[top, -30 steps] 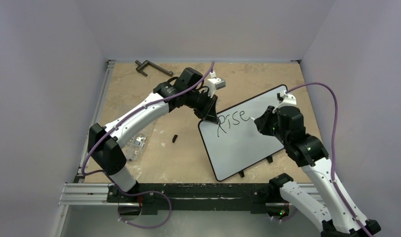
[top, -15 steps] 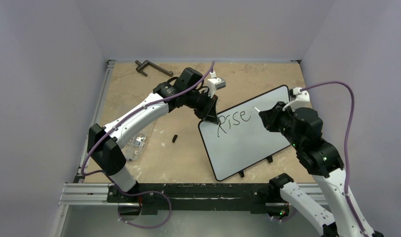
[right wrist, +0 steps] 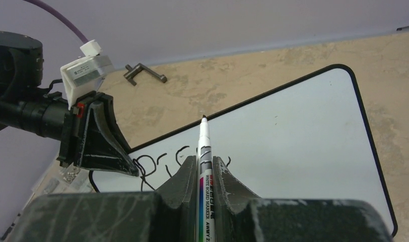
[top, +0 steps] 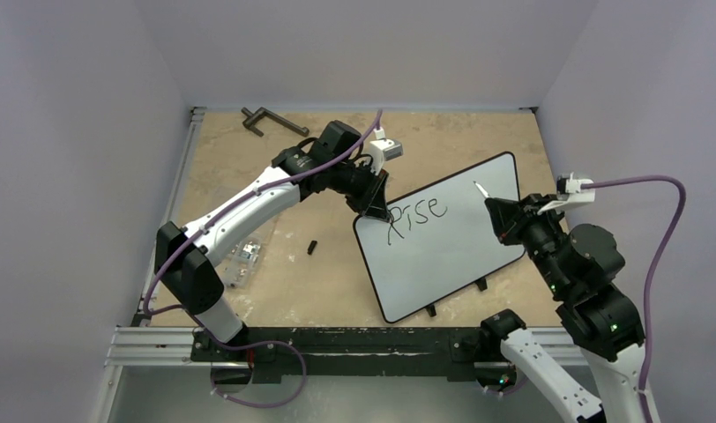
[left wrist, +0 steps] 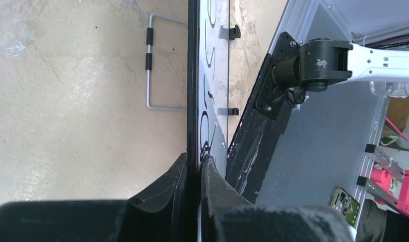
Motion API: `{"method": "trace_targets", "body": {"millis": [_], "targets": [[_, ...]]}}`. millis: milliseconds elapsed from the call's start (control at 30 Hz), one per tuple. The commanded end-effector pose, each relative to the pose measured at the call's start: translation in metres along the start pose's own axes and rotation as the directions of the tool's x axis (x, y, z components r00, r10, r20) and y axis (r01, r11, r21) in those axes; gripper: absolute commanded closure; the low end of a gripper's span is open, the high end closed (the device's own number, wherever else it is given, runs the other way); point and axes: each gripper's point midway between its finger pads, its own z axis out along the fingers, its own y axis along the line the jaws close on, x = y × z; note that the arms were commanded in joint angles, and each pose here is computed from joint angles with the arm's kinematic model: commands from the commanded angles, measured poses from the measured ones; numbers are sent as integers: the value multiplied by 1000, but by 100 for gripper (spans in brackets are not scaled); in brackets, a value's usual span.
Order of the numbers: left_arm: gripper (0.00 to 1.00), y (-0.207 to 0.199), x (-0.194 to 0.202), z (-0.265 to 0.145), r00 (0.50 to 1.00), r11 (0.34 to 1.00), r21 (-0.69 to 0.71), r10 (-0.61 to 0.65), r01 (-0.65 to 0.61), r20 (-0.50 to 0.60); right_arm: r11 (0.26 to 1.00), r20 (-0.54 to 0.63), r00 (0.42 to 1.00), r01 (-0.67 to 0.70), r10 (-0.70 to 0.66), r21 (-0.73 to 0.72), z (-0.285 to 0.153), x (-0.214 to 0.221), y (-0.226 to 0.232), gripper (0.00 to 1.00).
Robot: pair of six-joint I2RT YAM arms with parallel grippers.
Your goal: Write a sentence on the whiteboard
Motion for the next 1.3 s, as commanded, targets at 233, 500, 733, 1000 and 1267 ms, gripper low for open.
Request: {"method": "trace_targets", "body": {"millis": [233, 500, 733, 1000, 1267], "targets": [[100, 3, -29, -19, 986, 992, -81, 106, -96, 125, 994, -293, 956, -14, -19, -110, 18, 68, 19, 100], [100, 15, -29, -19, 990, 991, -125, 70, -55, 122, 992, -397, 915, -105, 69, -69, 20, 107, 15, 100], [100, 24, -31, -20, 991, 990, -140, 43, -25, 125, 990, -396, 911, -138, 118, -22, 27, 125, 6, 100], [100, 33, -29, -16, 993, 988, -153, 21, -2, 118, 978, -422, 905, -134, 56, -158, 29, 120, 63, 100], [100, 40, -27, -14, 994, 987, -162, 4, 15, 112, 970, -449, 893, -86, -26, -228, 2, 155, 100, 100]]}}
